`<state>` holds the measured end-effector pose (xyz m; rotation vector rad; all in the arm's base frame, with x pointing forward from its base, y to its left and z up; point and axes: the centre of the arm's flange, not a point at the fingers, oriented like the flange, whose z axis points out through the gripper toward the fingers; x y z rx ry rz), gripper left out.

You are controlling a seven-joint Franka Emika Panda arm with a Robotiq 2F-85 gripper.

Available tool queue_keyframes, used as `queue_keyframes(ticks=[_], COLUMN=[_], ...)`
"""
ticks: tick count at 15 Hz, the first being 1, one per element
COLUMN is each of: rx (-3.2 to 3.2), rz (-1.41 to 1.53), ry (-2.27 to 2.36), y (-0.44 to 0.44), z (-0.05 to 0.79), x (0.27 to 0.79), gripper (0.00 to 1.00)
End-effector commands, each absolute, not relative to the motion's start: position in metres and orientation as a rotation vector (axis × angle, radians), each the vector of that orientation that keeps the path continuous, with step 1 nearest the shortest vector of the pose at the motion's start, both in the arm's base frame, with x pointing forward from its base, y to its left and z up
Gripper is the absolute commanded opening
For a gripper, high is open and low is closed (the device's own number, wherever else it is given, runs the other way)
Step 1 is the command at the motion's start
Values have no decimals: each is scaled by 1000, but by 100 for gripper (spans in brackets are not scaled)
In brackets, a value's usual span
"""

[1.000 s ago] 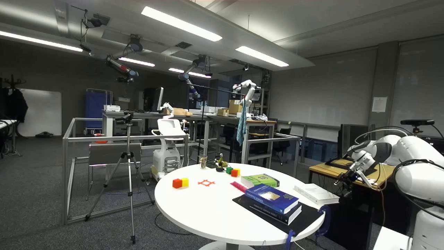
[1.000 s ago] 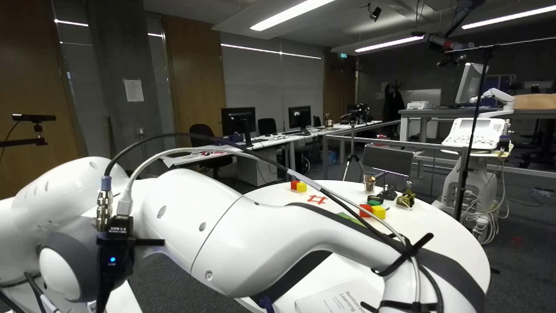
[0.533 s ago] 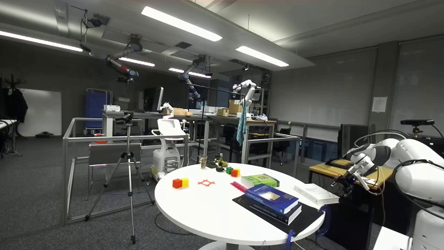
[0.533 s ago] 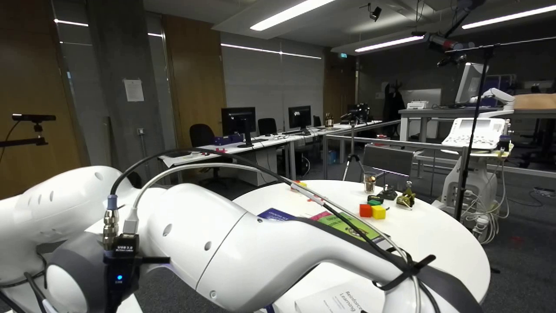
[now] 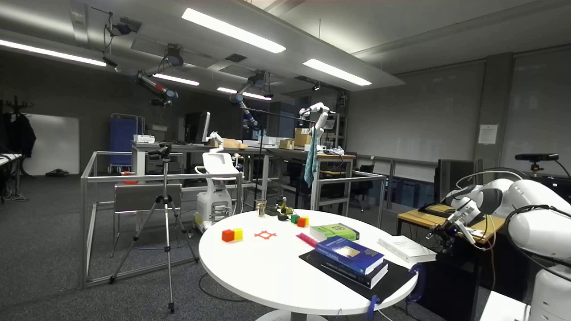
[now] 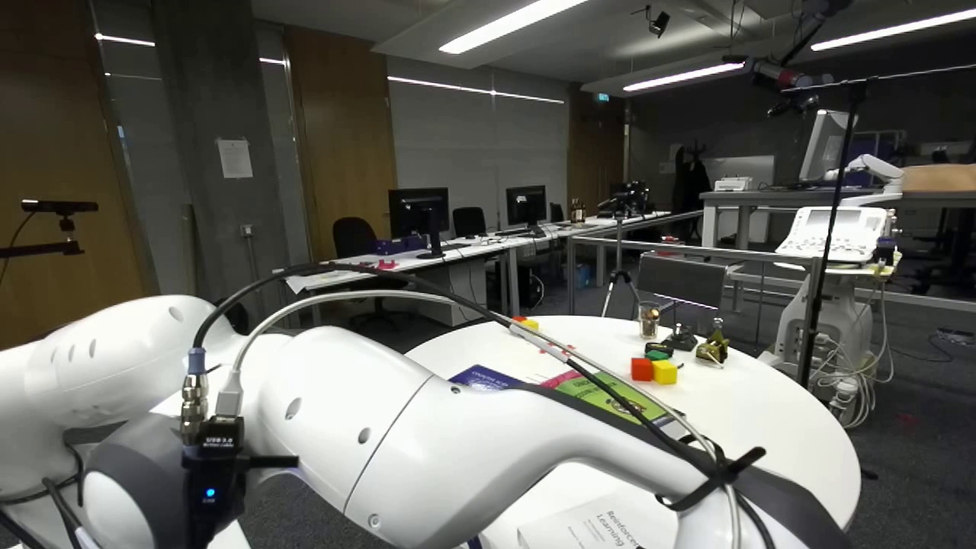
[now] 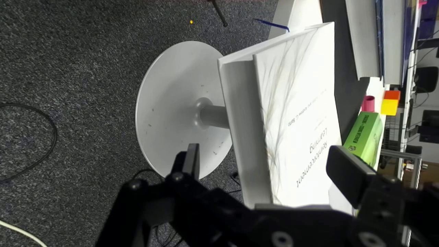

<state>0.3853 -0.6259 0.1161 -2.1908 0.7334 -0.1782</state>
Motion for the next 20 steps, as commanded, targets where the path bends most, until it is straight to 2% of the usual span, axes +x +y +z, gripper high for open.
queue_keyframes(ticks=[1, 20], rx=[-2155, -2006], rz=[-206, -255], ry=[709, 680], y=[-625, -625], z=[116, 75], x=[386, 388], gripper=[100, 100])
